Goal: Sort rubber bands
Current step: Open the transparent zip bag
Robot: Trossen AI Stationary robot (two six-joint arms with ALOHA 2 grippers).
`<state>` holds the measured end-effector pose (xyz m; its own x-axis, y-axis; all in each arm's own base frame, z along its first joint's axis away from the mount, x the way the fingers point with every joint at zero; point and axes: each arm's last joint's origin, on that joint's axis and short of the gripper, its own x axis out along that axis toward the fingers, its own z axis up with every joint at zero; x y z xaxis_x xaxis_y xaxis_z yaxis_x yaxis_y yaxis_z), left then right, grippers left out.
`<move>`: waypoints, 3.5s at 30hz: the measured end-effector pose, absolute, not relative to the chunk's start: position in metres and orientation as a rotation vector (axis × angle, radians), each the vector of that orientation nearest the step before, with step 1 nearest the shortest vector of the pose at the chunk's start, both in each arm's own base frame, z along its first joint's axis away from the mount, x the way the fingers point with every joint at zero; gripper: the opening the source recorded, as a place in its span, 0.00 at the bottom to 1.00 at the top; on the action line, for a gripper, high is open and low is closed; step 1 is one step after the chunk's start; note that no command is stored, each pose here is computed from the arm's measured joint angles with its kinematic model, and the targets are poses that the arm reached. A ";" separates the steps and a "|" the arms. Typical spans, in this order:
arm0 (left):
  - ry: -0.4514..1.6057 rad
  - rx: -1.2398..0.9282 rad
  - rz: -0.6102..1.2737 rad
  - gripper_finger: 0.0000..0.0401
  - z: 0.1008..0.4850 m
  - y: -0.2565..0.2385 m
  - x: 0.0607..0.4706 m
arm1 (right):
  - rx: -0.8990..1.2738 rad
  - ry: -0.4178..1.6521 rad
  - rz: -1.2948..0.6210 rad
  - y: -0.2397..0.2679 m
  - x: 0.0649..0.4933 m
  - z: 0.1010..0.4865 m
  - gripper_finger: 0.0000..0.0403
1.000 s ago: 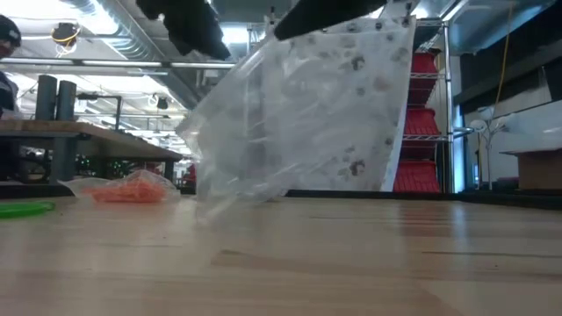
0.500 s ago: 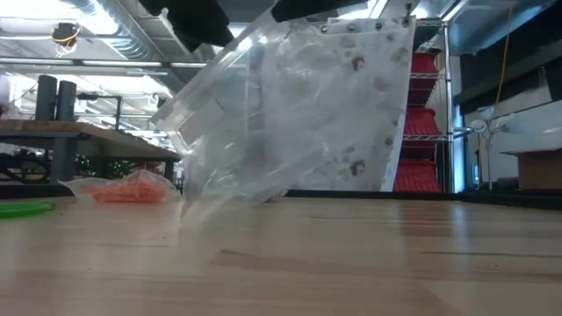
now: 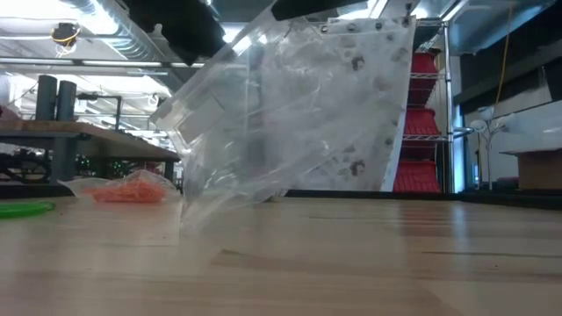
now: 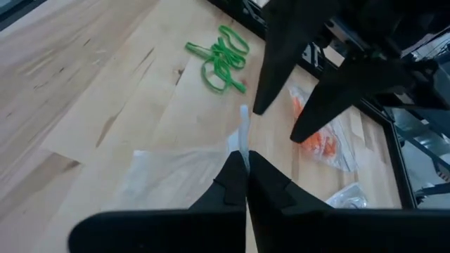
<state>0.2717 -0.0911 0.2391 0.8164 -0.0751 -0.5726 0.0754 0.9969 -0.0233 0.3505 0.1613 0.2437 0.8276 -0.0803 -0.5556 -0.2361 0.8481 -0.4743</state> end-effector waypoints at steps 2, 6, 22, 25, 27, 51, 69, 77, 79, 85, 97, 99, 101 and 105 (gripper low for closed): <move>0.609 0.006 -0.084 0.38 0.239 -0.091 0.272 | -0.560 0.598 0.087 0.161 0.351 0.244 0.00; 0.607 0.019 -0.087 0.38 0.239 -0.091 0.272 | -0.560 0.598 0.087 0.161 0.351 0.244 0.00; 0.642 0.041 -0.069 0.38 0.228 -0.093 0.278 | -0.562 0.600 0.085 0.161 0.350 0.244 0.00; 0.641 0.043 -0.058 0.38 0.228 -0.093 0.278 | -0.562 0.599 0.084 0.161 0.350 0.244 0.00; 0.637 0.051 -0.046 0.38 0.228 -0.092 0.278 | -0.562 0.599 0.084 0.161 0.350 0.244 0.00; 0.657 0.130 -0.081 0.01 0.223 -0.087 0.282 | -0.197 0.509 -0.026 0.145 0.364 0.252 0.01; 0.633 -0.009 0.287 0.00 0.242 -0.051 0.268 | -0.533 0.566 -0.149 0.116 0.391 0.288 0.38; 0.636 -0.013 0.259 0.00 0.242 -0.052 0.268 | -0.777 0.654 -0.121 0.112 0.410 0.253 0.34; 0.636 -0.013 0.259 0.00 0.242 -0.052 0.268 | -0.822 0.679 -0.125 0.109 0.410 0.250 0.33; 0.626 -0.004 0.249 0.00 0.243 -0.054 0.268 | -0.808 0.707 -0.148 0.099 0.412 0.249 0.31; 0.617 0.012 0.296 0.00 0.243 -0.055 0.267 | -0.786 0.791 -0.006 0.094 0.407 0.241 0.02; 0.613 0.034 0.345 0.00 0.243 -0.054 0.267 | -0.763 0.783 -0.012 0.098 0.407 0.241 0.03; 0.618 0.060 0.403 0.00 0.242 -0.051 0.265 | -0.727 0.769 -0.013 0.102 0.406 0.241 0.04; 0.636 0.098 0.487 0.00 0.240 -0.046 0.263 | -0.645 0.748 0.026 0.113 0.404 0.241 0.01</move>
